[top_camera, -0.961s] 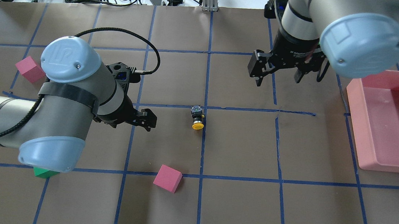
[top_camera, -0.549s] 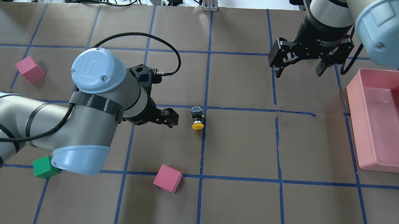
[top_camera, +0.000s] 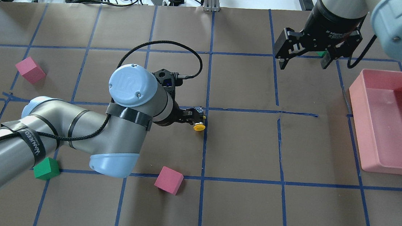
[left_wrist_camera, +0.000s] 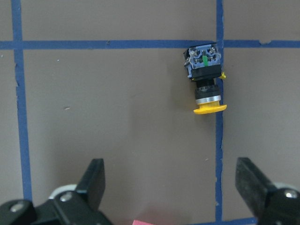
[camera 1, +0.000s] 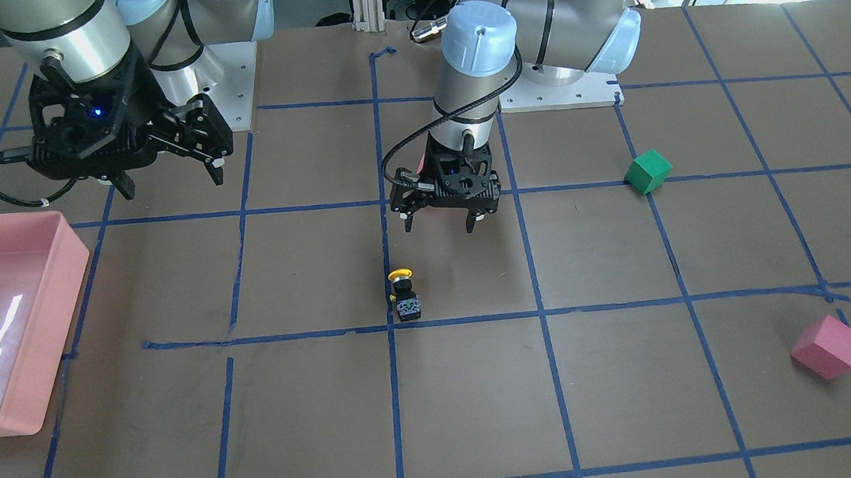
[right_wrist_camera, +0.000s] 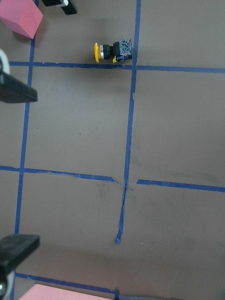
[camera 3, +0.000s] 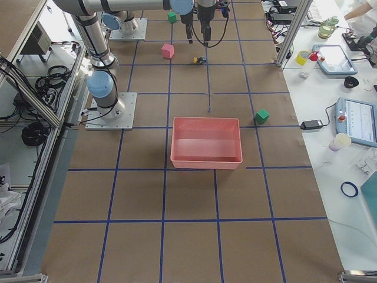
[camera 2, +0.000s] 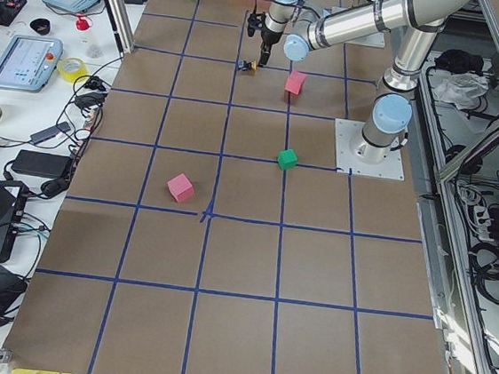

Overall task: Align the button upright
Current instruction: 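Reach the left gripper to the switch and grasp it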

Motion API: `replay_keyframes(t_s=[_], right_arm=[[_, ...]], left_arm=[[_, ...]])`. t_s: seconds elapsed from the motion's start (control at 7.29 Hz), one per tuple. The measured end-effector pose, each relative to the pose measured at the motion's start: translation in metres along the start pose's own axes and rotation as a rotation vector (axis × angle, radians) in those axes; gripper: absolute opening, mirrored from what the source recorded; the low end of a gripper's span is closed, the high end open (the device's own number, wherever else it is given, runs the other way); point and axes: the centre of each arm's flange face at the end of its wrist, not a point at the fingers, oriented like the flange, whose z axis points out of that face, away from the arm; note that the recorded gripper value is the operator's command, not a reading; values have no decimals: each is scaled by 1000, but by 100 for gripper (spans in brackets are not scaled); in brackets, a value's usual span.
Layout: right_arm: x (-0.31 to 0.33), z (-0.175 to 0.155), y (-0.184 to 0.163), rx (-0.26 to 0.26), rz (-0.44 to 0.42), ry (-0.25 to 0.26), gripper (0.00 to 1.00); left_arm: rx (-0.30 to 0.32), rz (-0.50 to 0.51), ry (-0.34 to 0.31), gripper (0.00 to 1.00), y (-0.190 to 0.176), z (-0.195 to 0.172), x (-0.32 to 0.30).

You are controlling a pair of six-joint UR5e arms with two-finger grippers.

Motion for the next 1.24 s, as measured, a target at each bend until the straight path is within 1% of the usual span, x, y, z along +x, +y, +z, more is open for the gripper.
replay_keyframes(t_s=[0.27,0.82,1.24], right_arm=[[1,2,1,-10,0,5,100],[1,6,-1,-13,0,-3,100],[0,8,0,-22,-1,-7,100]], left_arm=[[21,10,10,100,5,24,11],[41,-32,20,99,-1,77,15],[36,-35,19,99,-7,100,16]])
